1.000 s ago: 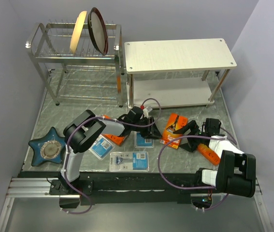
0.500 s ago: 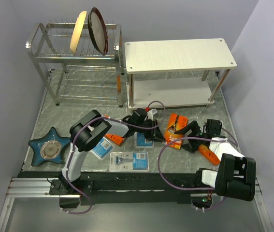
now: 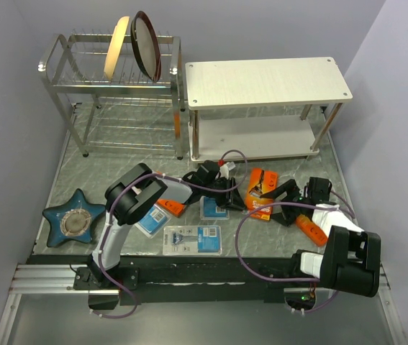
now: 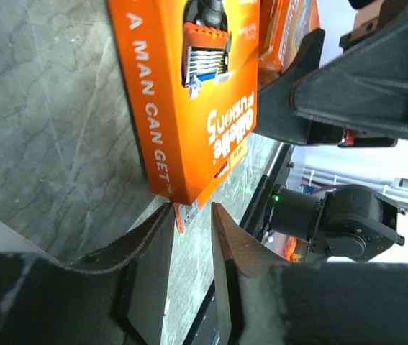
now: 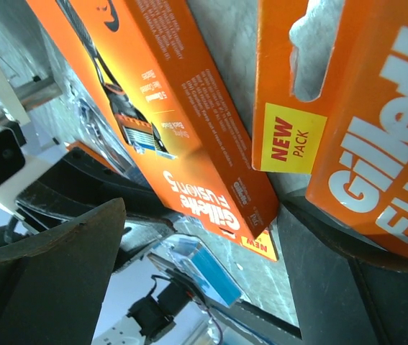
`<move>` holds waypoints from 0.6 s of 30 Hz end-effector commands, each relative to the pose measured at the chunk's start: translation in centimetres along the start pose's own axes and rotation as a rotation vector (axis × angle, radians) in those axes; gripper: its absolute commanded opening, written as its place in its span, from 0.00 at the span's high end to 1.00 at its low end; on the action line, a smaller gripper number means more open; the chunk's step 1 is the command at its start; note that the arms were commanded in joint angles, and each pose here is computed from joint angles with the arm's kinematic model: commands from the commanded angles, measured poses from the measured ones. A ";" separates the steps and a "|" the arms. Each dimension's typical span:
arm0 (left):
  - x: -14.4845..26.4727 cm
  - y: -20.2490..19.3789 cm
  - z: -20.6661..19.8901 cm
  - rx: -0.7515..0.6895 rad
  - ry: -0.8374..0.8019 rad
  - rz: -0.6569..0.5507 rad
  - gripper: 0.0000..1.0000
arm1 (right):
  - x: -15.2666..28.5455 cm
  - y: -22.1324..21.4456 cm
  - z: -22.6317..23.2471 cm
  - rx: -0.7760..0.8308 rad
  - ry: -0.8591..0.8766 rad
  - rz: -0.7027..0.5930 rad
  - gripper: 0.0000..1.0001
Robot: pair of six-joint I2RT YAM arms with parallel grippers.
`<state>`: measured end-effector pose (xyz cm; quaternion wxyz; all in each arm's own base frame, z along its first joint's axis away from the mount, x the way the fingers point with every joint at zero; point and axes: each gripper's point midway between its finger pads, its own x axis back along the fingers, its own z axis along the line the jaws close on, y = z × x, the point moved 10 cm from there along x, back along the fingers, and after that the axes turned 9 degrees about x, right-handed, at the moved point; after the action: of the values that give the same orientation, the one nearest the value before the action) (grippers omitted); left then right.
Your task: Place and organize the shaving razors onto the shelf
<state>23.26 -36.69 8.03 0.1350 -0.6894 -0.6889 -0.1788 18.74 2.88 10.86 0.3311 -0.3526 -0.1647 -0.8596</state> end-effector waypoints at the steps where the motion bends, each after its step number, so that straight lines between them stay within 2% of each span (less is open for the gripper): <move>1: -2.0 -3.8 5.6 0.063 0.167 0.125 0.69 | -0.9 -0.4 -0.7 -0.049 -0.001 0.039 0.08; 5: -2.4 -4.2 5.8 0.075 0.156 0.144 0.73 | -0.9 -0.6 -0.8 -0.053 0.002 0.041 0.08; 6: -2.5 -4.3 5.9 0.077 0.155 0.151 0.76 | -0.9 -0.6 -0.8 -0.061 -0.001 0.041 0.08; 7: -2.5 -4.2 5.8 0.072 0.152 0.148 0.86 | -0.9 -0.7 -0.9 -0.062 -0.003 0.041 0.08; 10: -2.6 -4.0 5.9 0.071 0.173 0.136 0.98 | -0.8 -0.8 -1.1 -0.062 -0.010 0.039 0.08; 15: -1.7 -3.7 4.9 0.039 0.125 0.126 0.99 | -0.7 -0.6 -0.9 -0.042 -0.016 0.035 0.08; 18: -0.5 -2.8 3.3 0.004 0.002 0.112 0.99 | -0.5 -0.7 -0.9 -0.027 -0.023 0.033 0.08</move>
<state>22.76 -37.01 7.20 0.1331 -0.7088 -0.6739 -0.1607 19.44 2.59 10.74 0.3199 -0.3373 -0.1685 -0.8692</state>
